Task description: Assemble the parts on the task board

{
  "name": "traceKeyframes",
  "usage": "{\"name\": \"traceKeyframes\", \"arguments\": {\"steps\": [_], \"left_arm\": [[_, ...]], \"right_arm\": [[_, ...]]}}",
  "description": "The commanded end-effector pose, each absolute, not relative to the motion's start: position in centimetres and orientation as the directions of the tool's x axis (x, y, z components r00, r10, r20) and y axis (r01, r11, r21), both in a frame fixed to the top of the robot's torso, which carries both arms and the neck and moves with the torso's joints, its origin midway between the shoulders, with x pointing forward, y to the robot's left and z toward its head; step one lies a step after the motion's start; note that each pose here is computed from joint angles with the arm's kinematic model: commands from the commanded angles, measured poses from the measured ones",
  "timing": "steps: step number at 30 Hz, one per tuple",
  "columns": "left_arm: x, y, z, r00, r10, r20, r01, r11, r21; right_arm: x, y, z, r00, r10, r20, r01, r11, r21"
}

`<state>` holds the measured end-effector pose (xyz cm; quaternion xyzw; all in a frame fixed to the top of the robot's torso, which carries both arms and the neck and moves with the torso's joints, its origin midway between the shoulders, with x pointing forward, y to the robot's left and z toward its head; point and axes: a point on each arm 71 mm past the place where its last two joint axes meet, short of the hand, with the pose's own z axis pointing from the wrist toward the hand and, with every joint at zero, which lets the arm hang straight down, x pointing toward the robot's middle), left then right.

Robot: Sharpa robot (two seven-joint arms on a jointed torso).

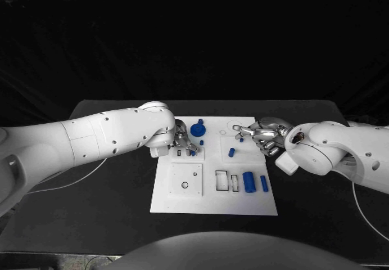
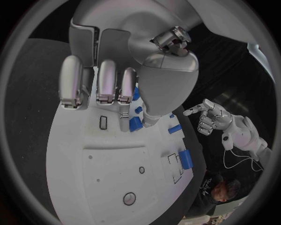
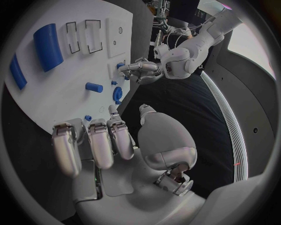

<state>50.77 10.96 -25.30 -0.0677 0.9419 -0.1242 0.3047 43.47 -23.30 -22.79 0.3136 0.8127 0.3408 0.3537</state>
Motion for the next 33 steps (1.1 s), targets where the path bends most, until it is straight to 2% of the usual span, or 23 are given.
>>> {"name": "traceKeyframes", "arguments": {"steps": [1, 33], "left_arm": [[50.8, 10.74, -25.27, -0.8, -0.202, -0.565, -0.046, 0.959, -0.278], [51.03, 10.47, -25.19, -0.793, -0.218, -0.568, -0.039, 0.95, -0.311]], "right_arm": [[43.34, -23.21, -22.98, -0.569, 0.739, -0.361, 0.266, 0.581, 0.769], [43.27, -23.47, -23.29, -0.564, 0.743, -0.362, 0.278, 0.583, 0.763]]}}
